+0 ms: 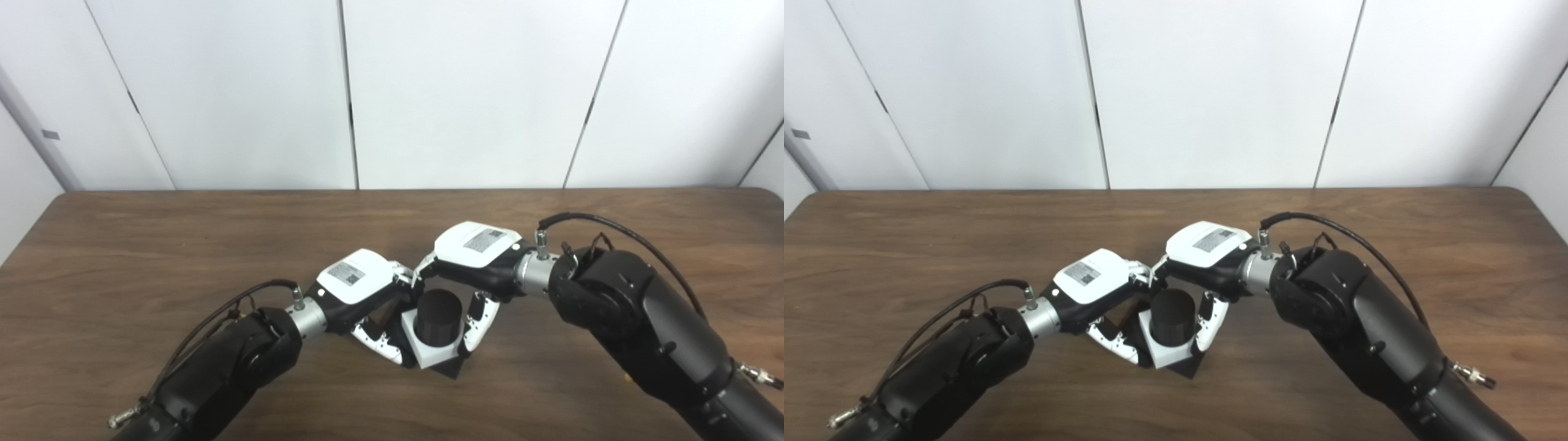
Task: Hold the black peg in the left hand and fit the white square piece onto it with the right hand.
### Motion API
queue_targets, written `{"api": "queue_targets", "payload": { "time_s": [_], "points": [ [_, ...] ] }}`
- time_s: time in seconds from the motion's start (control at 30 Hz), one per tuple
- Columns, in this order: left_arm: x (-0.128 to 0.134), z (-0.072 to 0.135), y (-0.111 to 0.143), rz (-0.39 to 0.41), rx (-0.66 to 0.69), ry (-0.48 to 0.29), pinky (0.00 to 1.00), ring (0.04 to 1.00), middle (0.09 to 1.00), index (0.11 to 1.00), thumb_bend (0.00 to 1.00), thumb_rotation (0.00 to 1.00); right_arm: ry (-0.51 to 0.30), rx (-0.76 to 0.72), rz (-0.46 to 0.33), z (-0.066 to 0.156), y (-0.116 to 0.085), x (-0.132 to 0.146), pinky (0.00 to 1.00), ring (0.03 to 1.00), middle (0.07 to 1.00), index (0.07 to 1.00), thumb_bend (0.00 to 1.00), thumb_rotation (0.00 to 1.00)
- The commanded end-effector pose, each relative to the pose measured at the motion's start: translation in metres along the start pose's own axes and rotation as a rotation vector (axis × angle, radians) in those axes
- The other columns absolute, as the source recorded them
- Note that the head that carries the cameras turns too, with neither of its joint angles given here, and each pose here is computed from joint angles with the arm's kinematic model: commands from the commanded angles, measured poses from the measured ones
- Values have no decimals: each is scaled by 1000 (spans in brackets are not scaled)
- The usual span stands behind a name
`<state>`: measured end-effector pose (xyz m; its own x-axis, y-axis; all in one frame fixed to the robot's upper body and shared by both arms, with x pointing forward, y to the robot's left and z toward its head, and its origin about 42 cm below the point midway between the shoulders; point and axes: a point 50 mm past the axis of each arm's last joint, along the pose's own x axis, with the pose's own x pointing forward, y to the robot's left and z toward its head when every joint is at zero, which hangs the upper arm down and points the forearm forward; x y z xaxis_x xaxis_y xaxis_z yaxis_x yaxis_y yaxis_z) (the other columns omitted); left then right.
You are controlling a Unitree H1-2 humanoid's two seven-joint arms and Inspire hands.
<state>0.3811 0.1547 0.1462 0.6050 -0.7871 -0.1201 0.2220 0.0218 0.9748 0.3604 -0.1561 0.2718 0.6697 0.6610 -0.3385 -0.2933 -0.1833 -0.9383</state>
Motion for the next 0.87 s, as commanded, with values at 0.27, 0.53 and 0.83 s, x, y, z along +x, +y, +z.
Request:
{"api": "queue_targets", "payload": {
  "time_s": [0.27,0.53,0.83],
  "points": [
    [-9,5,-45,-211,24,10,734,800,801,494,519,83,33,-26,-127,-21,-27,-16,750,816,796,704,844,226],
    [-11,4,-44,-219,31,12,743,801,805,494,519,83,95,44,-227,-43,-39,-37,705,788,789,688,812,183],
    [-12,3,-44,-225,22,17,750,810,810,495,519,83,191,250,-402,-72,-26,-63,631,764,781,679,744,96]
  ]
}}
